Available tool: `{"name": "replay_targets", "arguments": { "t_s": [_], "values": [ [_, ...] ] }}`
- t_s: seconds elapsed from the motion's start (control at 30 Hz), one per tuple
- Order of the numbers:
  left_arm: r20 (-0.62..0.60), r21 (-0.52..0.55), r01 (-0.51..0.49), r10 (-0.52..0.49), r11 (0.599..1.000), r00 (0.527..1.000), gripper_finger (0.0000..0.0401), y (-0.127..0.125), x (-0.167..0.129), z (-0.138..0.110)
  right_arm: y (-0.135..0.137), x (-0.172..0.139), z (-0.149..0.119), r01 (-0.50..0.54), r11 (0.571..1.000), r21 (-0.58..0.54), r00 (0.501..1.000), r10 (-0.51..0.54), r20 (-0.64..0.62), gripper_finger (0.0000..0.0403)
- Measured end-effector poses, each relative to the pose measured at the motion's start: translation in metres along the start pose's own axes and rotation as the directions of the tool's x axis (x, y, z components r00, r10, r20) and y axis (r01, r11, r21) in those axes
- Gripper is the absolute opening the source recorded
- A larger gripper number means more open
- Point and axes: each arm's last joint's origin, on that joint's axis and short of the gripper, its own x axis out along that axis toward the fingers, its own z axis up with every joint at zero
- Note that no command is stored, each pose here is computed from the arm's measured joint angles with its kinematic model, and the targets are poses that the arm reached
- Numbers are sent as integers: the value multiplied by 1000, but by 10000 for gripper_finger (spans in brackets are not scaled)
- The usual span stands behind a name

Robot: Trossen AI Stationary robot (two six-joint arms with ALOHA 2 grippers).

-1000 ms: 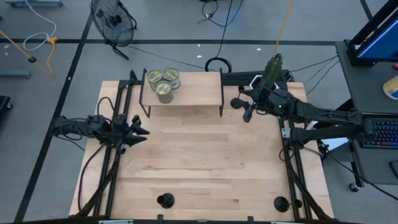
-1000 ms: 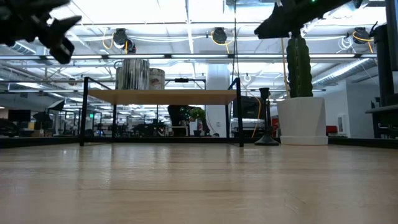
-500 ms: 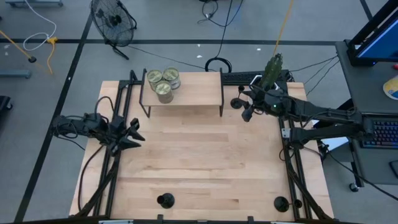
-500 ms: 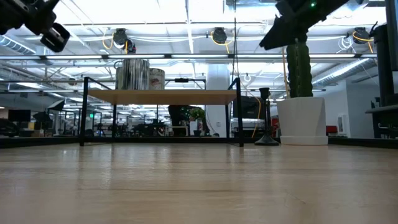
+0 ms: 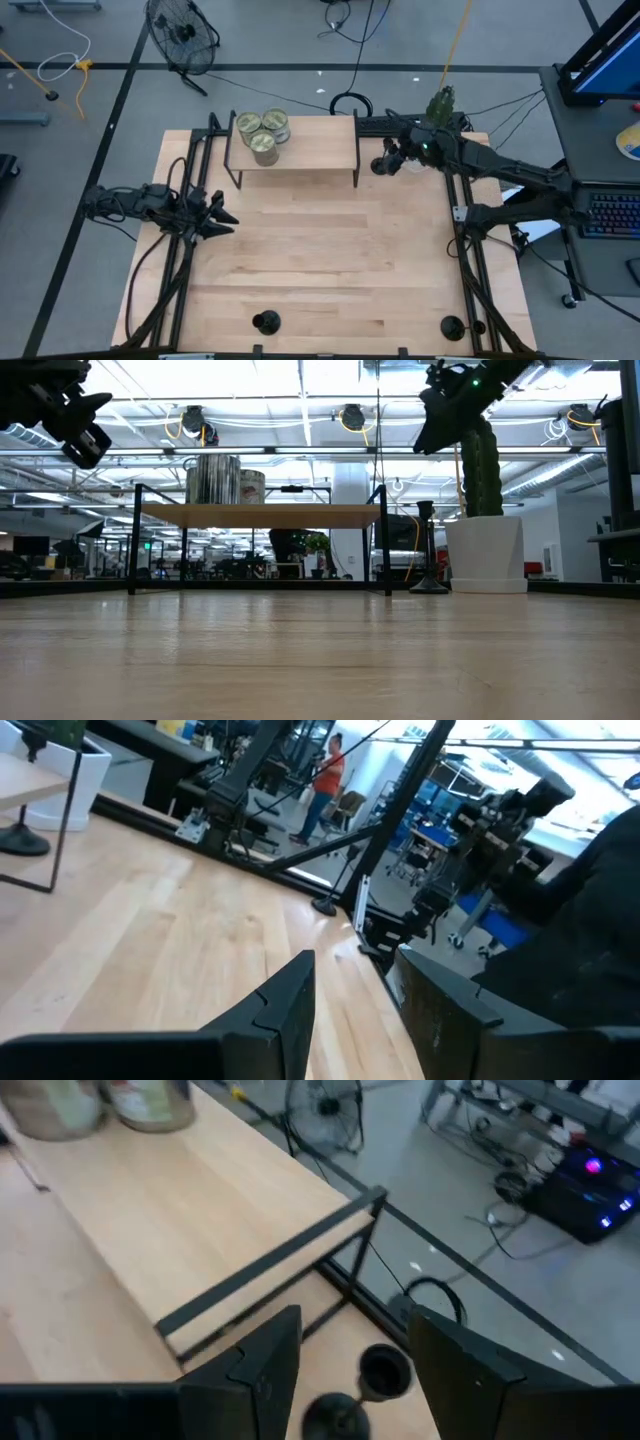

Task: Pick & Place candle stick holders
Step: Put the top black candle holder on the shelf

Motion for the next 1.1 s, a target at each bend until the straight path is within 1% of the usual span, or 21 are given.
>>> {"name": "replay_targets", "arguments": {
  "t_s": [0.17, 0.3, 0.37, 0.47, 0.63, 0.7, 0.83, 1.1],
  "values": [
    [3, 30, -6, 6, 1000, 1000, 143, 0, 0, 0, -6, 9, 19, 48, 999, 18, 990, -45, -131, 180],
    [3, 45, -6, 6, 999, 1000, 143, 0, 0, 0, -9, 19, 27, 2, 1000, 23, 983, 2, -183, 180],
    [3, 45, -6, 6, 999, 1000, 143, 0, 0, 0, -11, 26, 28, -12, 1000, -5, 979, 11, -201, 180],
    [-6, 43, -10, 10, 999, 1000, 143, 1, 0, -1, -17, 35, 27, 0, 999, -54, 974, -12, -225, 180],
    [-11, 40, -12, 13, 999, 1000, 143, 1, 0, -1, -27, 42, 25, -62, 986, -154, 967, 21, -255, 180],
    [-11, 40, -12, 13, 999, 1000, 143, 1, 0, -1, -32, 43, 25, -67, 979, -191, 966, 16, -257, 180],
    [-13, 46, -12, 13, 999, 1000, 143, 1, 0, -1, -38, 45, 24, -100, 975, -198, 963, 45, -264, 180],
    [-13, 77, -12, 13, 997, 1000, 143, 1, 0, -1, -40, 49, 14, -108, 968, -225, 949, 33, -313, 180]
  ]
}}
